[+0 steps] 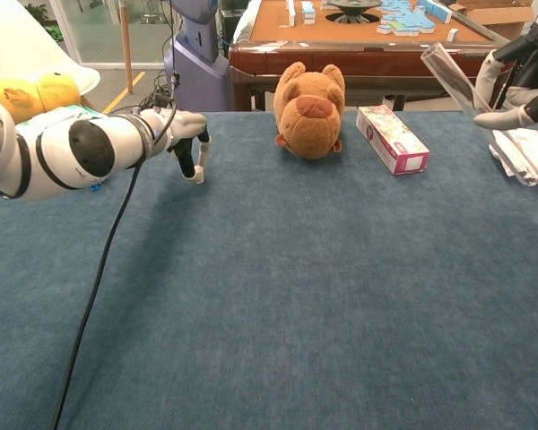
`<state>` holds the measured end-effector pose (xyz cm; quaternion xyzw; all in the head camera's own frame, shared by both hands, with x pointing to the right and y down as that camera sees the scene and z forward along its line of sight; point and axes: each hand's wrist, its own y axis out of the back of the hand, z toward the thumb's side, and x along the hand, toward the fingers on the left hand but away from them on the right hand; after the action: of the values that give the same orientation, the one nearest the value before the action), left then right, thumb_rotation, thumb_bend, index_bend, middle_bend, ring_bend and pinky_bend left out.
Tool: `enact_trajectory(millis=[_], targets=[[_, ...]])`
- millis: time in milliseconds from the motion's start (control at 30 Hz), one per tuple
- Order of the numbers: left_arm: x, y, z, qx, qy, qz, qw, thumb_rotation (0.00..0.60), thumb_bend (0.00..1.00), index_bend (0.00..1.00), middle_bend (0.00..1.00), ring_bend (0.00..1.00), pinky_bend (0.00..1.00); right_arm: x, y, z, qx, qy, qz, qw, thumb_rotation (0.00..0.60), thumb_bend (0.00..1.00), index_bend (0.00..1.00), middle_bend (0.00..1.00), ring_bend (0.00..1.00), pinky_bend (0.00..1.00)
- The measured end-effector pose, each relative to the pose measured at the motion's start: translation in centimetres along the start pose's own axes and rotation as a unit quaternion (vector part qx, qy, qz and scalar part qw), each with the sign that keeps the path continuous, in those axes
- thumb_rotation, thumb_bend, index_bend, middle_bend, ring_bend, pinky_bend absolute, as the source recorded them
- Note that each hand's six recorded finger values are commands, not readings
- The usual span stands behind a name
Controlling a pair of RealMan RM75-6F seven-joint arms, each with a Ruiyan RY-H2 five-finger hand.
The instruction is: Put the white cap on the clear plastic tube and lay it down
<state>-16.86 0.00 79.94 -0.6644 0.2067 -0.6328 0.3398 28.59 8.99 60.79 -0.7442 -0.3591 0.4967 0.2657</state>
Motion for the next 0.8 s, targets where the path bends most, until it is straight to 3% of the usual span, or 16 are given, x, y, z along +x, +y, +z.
enact_trajectory(millis=[500,800], targets=[[0.0,0.6,-0.1,-0.017,-0.001,0.014,0.9998,0.600,0.32,0.53,1.00,1.00,1.00,0.3,0.3,-0.1,-0.001,-0.001,-0.005,1.0000,0.600,0.53,0.70,0.94,1.00,1.00],[-0.7,2.0,-0.4,-0.034,-0.029,0.039,0.9982,0.600,0.32,0.53,1.00,1.00,1.00,0.1,0.3,0.6,-0.004,0.010,-0.006,0.9999,0.600,0.53,0.71,0.94,1.00,1.00]])
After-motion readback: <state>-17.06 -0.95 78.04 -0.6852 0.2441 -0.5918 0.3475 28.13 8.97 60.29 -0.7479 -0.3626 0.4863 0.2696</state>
